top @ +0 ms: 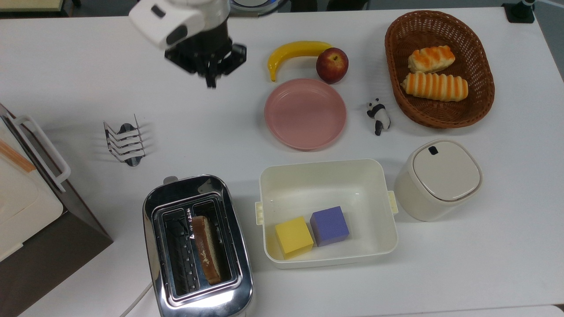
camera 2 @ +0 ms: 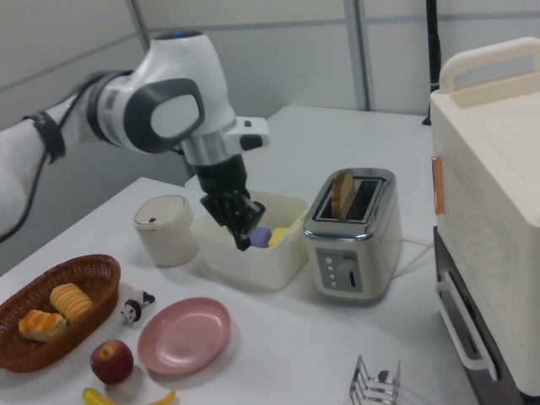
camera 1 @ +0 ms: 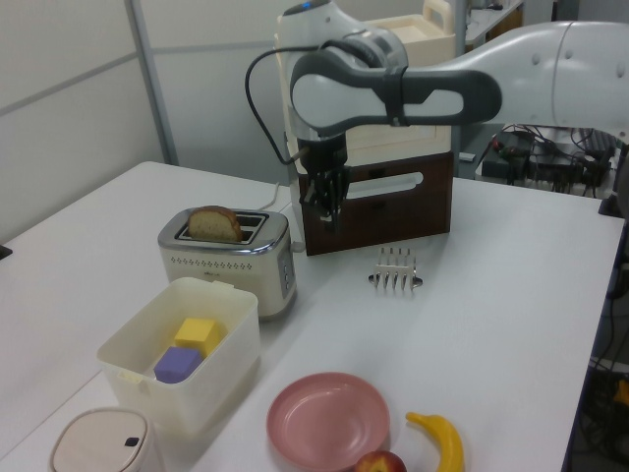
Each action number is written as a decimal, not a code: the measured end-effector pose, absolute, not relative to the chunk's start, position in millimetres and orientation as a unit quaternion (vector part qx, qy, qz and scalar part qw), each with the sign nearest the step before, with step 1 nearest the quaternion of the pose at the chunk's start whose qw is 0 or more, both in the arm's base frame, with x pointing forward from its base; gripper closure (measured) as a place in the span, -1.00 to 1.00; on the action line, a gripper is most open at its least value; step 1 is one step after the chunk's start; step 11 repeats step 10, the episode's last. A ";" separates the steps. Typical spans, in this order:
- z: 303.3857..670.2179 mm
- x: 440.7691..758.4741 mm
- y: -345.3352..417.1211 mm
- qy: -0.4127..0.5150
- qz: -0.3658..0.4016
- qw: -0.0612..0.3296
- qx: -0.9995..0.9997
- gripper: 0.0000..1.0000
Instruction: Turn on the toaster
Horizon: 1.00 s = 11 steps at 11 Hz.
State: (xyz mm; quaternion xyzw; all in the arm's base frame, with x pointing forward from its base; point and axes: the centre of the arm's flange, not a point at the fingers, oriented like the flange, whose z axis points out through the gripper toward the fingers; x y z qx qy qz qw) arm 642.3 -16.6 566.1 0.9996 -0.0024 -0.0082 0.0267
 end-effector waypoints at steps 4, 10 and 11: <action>608.3 603.2 -16.0 -0.007 -0.016 0.017 1.000 0.35; 604.9 598.9 -24.3 -0.010 -0.022 0.027 0.999 -1.00; 604.9 598.9 -24.3 -0.010 -0.022 0.027 0.999 -1.00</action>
